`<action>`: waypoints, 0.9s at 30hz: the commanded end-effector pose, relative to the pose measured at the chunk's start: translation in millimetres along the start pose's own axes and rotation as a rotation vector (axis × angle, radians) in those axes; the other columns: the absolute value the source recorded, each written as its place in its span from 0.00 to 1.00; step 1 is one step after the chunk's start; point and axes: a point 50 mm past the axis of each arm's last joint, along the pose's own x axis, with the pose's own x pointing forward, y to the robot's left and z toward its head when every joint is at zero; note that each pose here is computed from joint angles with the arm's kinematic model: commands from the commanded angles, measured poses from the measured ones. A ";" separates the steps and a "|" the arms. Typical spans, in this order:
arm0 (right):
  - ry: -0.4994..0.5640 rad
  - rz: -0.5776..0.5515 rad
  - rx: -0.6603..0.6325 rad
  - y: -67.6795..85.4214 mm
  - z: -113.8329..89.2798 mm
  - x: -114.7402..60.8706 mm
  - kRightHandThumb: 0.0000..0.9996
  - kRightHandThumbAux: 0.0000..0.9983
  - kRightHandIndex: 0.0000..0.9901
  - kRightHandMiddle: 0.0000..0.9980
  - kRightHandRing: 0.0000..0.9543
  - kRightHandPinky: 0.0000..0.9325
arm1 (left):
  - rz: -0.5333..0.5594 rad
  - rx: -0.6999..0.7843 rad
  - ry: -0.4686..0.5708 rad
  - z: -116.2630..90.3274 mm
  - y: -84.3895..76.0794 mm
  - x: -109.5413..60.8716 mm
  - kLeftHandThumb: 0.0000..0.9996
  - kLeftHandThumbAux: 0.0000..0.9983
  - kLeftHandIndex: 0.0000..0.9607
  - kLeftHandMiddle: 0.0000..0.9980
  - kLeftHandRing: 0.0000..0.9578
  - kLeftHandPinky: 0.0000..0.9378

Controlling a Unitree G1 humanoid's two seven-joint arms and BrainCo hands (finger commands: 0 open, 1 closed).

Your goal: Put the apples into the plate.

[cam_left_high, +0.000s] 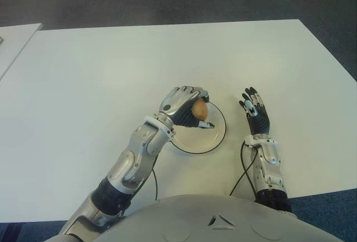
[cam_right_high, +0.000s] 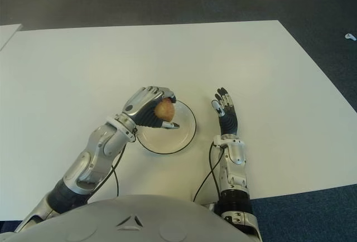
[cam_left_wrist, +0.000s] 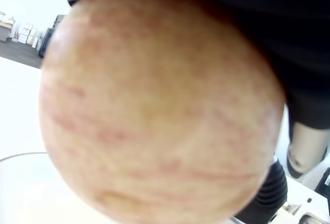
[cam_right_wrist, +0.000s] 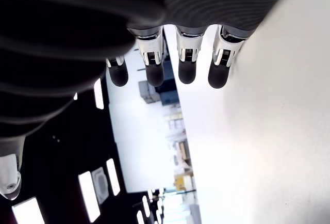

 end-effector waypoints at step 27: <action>0.152 -0.040 0.020 -0.9 -28.0 -19.0 0.13 0.49 0.00 0.00 0.00 0.00 | -0.083 0.024 0.051 -8.8 -35.9 -2.3 0.86 0.67 0.42 0.53 0.86 0.81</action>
